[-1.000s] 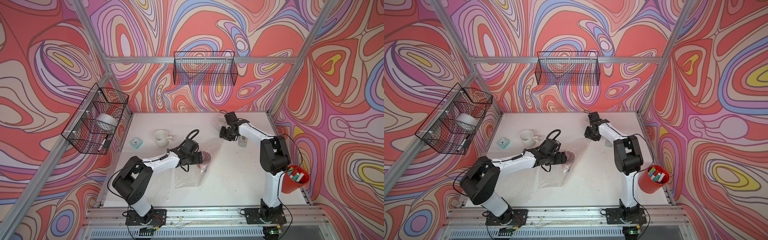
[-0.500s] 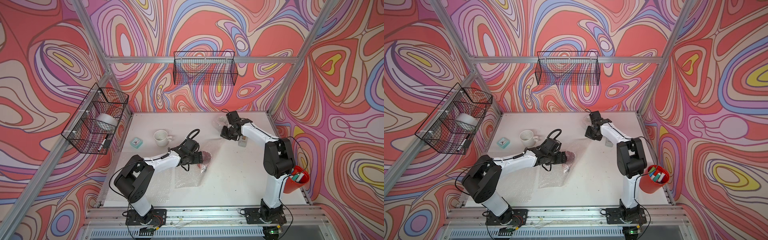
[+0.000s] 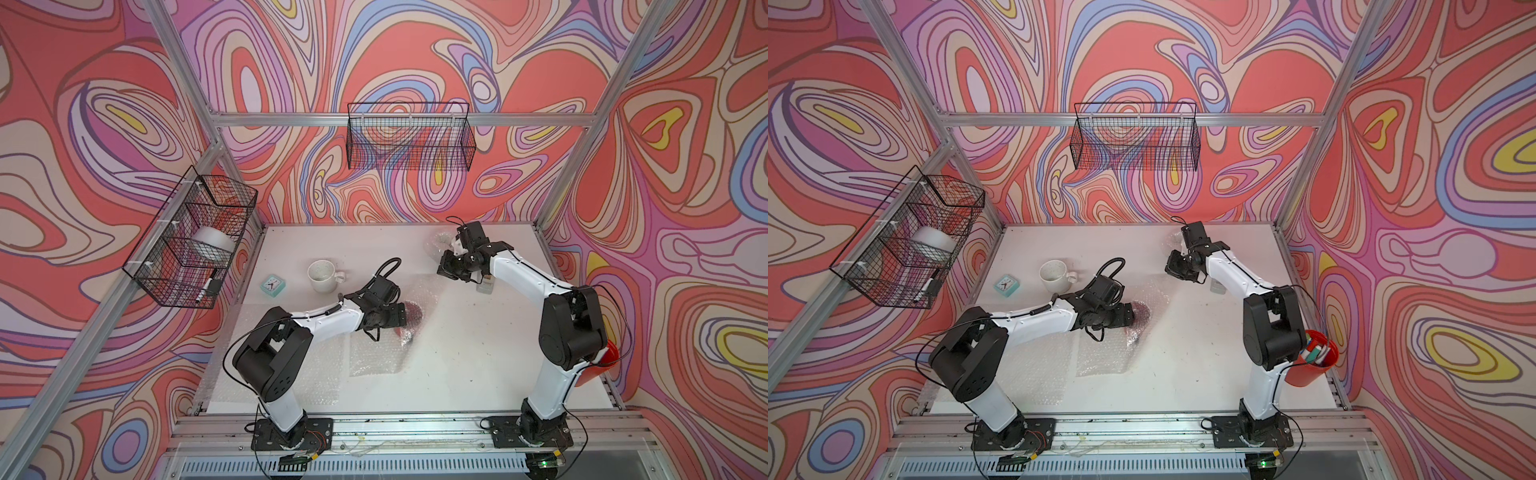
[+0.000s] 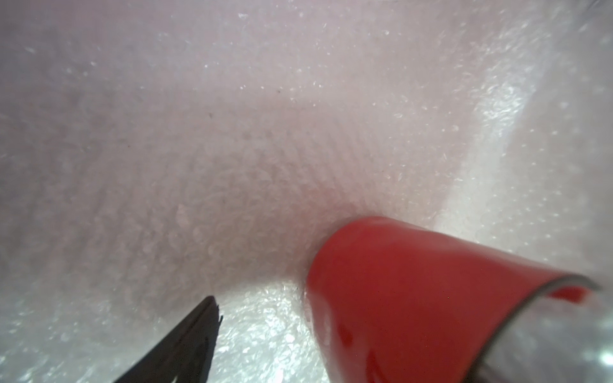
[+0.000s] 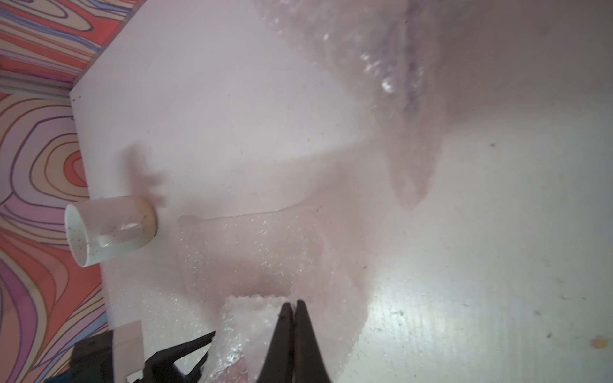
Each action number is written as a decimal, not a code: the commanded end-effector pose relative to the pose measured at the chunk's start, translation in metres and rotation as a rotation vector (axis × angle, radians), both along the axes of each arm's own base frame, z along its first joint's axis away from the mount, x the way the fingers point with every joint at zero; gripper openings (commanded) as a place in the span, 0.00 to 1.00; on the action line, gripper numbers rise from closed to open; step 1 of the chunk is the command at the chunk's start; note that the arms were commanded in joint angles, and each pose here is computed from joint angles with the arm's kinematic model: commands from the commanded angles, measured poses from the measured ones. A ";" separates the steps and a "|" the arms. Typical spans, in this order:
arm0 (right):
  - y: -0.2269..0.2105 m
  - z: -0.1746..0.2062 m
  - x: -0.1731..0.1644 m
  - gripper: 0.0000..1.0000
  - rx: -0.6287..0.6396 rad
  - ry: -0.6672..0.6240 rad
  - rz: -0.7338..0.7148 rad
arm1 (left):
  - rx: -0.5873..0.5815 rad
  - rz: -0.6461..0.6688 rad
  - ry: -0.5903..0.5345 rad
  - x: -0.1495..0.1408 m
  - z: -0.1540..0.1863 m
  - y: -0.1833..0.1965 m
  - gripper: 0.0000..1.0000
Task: Wrap mugs in bubble wrap
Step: Wrap the mug in bubble wrap.
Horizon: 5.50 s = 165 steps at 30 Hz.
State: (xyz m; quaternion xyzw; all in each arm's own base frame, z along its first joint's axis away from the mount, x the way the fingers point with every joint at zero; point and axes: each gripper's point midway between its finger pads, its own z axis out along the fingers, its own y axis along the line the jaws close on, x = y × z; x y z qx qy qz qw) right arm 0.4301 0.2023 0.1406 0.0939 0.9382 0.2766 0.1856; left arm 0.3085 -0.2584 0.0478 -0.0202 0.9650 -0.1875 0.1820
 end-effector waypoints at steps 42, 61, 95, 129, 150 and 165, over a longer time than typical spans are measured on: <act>0.097 -0.056 -0.135 0.00 0.113 0.242 0.246 | -0.067 0.067 -0.108 -0.001 0.043 0.010 0.51; 0.097 -0.087 -0.144 0.00 0.029 0.287 0.266 | -0.144 0.026 -0.166 0.016 0.054 -0.013 0.75; 0.050 -0.032 -0.104 0.60 -0.308 -0.023 0.276 | -0.100 0.040 -0.094 0.013 0.024 -0.010 0.74; -0.003 -0.078 -0.133 0.34 -0.620 0.142 0.263 | 0.139 0.068 -0.063 0.062 0.028 0.071 0.66; 0.006 -0.071 -0.126 0.34 -0.586 0.125 0.270 | 0.281 -0.032 0.087 0.122 -0.014 0.076 0.39; 0.009 -0.074 -0.125 0.32 -0.580 0.129 0.272 | 0.242 -0.036 0.144 0.119 -0.038 0.072 0.31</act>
